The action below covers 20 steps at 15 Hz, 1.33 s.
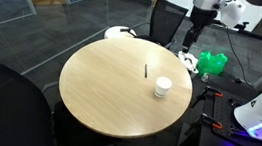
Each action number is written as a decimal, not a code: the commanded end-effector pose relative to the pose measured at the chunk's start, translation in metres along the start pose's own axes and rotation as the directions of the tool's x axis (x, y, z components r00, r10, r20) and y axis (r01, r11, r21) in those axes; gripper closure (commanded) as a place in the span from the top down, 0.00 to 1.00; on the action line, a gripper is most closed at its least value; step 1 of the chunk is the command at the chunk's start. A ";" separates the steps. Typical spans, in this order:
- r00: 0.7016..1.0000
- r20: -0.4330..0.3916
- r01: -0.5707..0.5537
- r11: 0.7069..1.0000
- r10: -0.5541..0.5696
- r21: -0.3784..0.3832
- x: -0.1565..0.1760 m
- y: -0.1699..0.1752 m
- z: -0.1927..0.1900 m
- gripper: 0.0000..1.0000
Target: Move the cup away from you then put the marker in the cup
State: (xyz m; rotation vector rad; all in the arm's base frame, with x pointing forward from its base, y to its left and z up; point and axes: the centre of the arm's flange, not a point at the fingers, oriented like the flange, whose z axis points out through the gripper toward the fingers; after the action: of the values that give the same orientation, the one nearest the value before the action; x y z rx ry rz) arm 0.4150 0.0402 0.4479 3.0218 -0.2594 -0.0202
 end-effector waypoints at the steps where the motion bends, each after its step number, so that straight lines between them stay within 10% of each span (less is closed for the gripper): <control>1: 1.000 -0.004 0.016 1.000 -0.016 0.004 0.031 0.013 0.039 1.00; 12: 0.991 0.130 0.034 0.999 -0.039 0.041 0.061 0.060 0.162 1.00; 20: 0.991 0.134 0.015 0.999 -0.020 0.037 0.056 0.055 0.152 1.00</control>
State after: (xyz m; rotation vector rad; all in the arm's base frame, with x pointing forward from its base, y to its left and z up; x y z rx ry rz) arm 0.4574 -0.0398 0.3022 3.0621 -0.2477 -0.2232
